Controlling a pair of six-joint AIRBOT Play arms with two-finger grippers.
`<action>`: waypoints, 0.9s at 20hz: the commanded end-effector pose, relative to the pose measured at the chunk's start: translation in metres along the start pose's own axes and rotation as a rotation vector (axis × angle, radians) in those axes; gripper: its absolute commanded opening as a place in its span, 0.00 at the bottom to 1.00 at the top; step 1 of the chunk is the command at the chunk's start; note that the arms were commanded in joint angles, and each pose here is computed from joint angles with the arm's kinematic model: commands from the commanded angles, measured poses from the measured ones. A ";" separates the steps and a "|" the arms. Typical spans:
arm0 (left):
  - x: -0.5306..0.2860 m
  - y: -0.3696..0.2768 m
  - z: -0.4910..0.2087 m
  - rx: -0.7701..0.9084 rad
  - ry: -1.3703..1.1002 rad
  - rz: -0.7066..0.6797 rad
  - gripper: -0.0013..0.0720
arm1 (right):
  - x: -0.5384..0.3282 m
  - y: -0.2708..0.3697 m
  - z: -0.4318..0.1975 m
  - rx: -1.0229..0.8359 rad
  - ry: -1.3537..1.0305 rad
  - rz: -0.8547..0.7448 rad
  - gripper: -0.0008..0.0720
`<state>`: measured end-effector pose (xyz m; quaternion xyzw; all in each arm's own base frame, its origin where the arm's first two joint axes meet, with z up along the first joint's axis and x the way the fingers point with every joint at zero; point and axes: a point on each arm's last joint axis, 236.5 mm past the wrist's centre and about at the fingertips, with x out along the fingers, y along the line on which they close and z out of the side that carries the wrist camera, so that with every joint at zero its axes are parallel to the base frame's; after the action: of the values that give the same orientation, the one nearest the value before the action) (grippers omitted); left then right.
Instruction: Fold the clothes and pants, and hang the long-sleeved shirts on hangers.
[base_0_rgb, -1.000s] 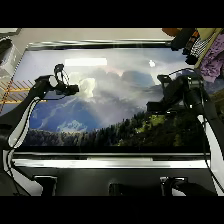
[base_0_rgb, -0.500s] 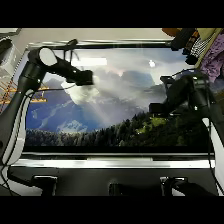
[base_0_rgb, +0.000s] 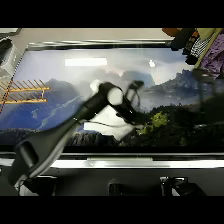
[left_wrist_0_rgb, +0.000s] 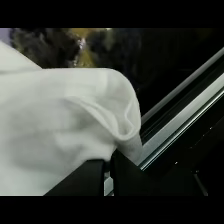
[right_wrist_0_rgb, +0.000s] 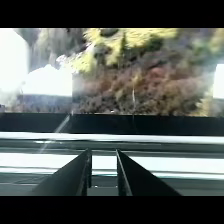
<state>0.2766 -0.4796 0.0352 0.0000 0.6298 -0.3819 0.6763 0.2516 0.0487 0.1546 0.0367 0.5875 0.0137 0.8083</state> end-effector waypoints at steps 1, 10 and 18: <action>0.063 -0.027 -0.028 0.005 0.092 -0.040 0.21 | -0.044 -0.014 -0.013 0.086 -0.151 -0.010 0.30; -0.183 0.184 0.013 -0.192 -0.114 0.244 0.84 | -0.068 -0.012 -0.001 0.124 -0.303 0.036 0.30; -0.272 0.331 -0.053 -0.521 -0.236 0.090 0.84 | -0.077 0.000 0.020 0.161 -0.396 0.099 0.30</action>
<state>0.4332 -0.1066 0.1060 -0.1314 0.6208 -0.1412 0.7599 0.2414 0.0390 0.2275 0.1105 0.4294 -0.0016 0.8963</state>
